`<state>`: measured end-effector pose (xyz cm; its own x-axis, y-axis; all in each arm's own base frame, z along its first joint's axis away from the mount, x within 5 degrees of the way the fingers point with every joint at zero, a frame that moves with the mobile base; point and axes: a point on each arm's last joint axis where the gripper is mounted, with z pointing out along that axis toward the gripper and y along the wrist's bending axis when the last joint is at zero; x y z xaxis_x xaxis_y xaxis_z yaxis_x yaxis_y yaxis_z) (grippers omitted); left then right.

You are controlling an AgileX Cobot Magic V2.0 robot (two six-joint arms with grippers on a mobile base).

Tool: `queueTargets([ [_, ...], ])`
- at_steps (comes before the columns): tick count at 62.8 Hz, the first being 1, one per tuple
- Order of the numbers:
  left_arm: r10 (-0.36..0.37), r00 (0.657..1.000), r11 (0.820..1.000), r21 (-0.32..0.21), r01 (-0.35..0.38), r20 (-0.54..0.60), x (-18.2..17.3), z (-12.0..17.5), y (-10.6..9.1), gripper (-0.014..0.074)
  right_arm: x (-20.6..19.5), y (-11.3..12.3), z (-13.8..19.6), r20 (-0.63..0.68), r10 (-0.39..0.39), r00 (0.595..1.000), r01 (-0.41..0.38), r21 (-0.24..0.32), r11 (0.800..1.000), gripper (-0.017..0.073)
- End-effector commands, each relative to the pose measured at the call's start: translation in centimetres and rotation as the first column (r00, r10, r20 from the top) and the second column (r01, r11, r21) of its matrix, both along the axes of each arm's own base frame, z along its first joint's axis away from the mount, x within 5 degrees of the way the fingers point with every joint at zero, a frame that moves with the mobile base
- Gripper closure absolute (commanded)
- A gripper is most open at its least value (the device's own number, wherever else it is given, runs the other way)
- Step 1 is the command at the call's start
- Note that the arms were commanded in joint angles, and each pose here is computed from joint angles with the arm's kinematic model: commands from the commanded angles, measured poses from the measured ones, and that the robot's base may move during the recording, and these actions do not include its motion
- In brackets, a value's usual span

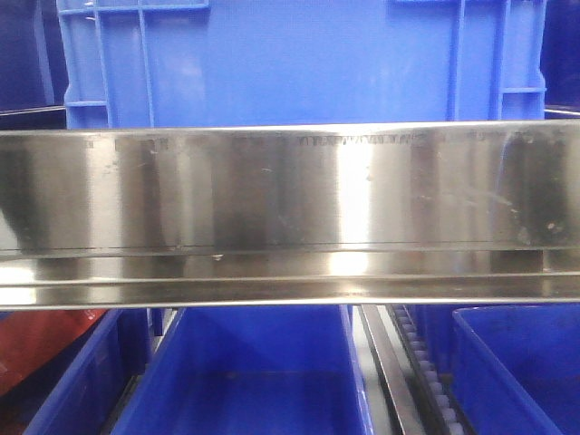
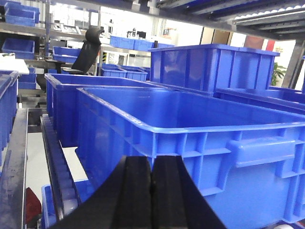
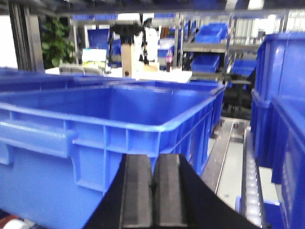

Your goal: Place cylindrical capacitor in blue bin on shelf

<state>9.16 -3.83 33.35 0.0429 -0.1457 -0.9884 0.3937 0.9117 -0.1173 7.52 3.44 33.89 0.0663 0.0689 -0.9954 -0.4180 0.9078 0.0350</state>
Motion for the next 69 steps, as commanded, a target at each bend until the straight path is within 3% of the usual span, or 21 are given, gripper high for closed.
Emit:
queueTargets([
  [1, 0.007, 1.0, 1.0, -0.021, -0.006, 0.021, -0.1, 0.2, 0.1, 0.0705, -0.3, -0.2, 0.2, 0.024, -0.001, 1.0, 0.001, 0.013, 1.0, 0.0721],
  [23, 0.007, 1.0, 1.0, -0.022, -0.007, 0.023, -0.1, 0.3, 0.1, 0.0705, -0.4, -0.2, 0.2, 0.028, -0.006, 1.0, 0.005, 0.015, 1.0, 0.0721],
  [34, 0.008, 1.0, 1.0, -0.023, -0.007, 0.025, -0.1, 0.3, 0.1, 0.0705, -0.2, -1.2, -1.6, 0.052, -0.135, 0.989, 0.135, 0.017, 0.991, 0.0721],
  [48, 0.008, 1.0, 1.0, -0.024, -0.007, 0.027, -0.1, 0.3, 0.1, 0.0705, -0.4, -2.8, -8.0, -0.035, -0.33, 0.943, 0.329, -0.022, 0.944, 0.0721],
  [57, 0.008, 1.0, 1.0, -0.024, -0.007, 0.027, -0.1, 0.3, 0.1, 0.0705, -0.8, -3.2, -10.3, -0.052, -0.378, 0.925, 0.376, -0.03, 0.926, 0.0721],
  [69, 0.008, 1.0, 1.0, -0.024, -0.007, 0.027, -0.1, 0.3, 0.1, 0.0705, -1.2, -3.2, -12.1, -0.05, -0.381, 0.923, 0.38, -0.029, 0.925, 0.0721],
])
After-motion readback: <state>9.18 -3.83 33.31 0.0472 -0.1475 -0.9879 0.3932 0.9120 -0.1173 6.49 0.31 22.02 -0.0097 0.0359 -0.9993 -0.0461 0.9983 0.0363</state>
